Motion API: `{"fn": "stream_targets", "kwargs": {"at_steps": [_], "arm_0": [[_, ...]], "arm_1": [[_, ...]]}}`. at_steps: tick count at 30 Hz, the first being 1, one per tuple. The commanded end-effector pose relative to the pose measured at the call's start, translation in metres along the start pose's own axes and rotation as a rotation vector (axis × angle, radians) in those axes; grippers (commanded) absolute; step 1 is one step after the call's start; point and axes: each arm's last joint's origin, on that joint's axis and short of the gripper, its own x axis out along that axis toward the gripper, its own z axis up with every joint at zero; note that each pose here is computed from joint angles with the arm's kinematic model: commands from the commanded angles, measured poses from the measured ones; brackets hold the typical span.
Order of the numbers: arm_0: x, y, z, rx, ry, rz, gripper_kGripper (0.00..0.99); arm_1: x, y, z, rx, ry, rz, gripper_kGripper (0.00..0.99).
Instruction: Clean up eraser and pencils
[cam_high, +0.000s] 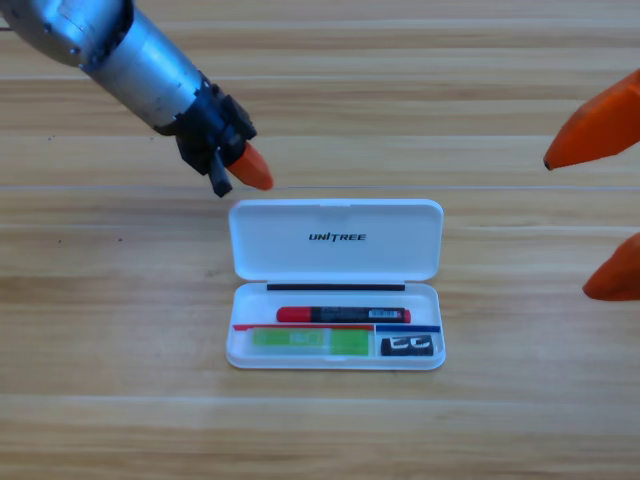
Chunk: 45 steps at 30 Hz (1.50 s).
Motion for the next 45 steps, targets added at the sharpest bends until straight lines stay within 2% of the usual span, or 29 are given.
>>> {"fn": "stream_targets", "kwargs": {"at_steps": [1,18,24,38,45], "arm_0": [[0.029,-0.016,-0.005,0.003,0.060,-0.052,0.000],[0.031,-0.037,-0.001,0.017,0.094,-0.095,0.000],[0.018,-0.046,0.004,0.034,0.095,-0.103,0.000],[-0.012,-0.082,0.015,0.101,0.096,-0.132,0.000],[-0.014,-0.113,0.014,0.165,0.124,-0.155,0.000]], "arm_1": [[0.020,-0.003,-0.003,0.014,0.037,0.049,0.931],[0.022,-0.003,-0.002,0.011,0.039,0.055,0.931],[0.022,-0.003,-0.001,0.012,0.040,0.057,0.931],[0.022,-0.002,0.000,0.010,0.040,0.060,0.931],[0.022,-0.002,0.000,0.010,0.040,0.060,0.931]]}}
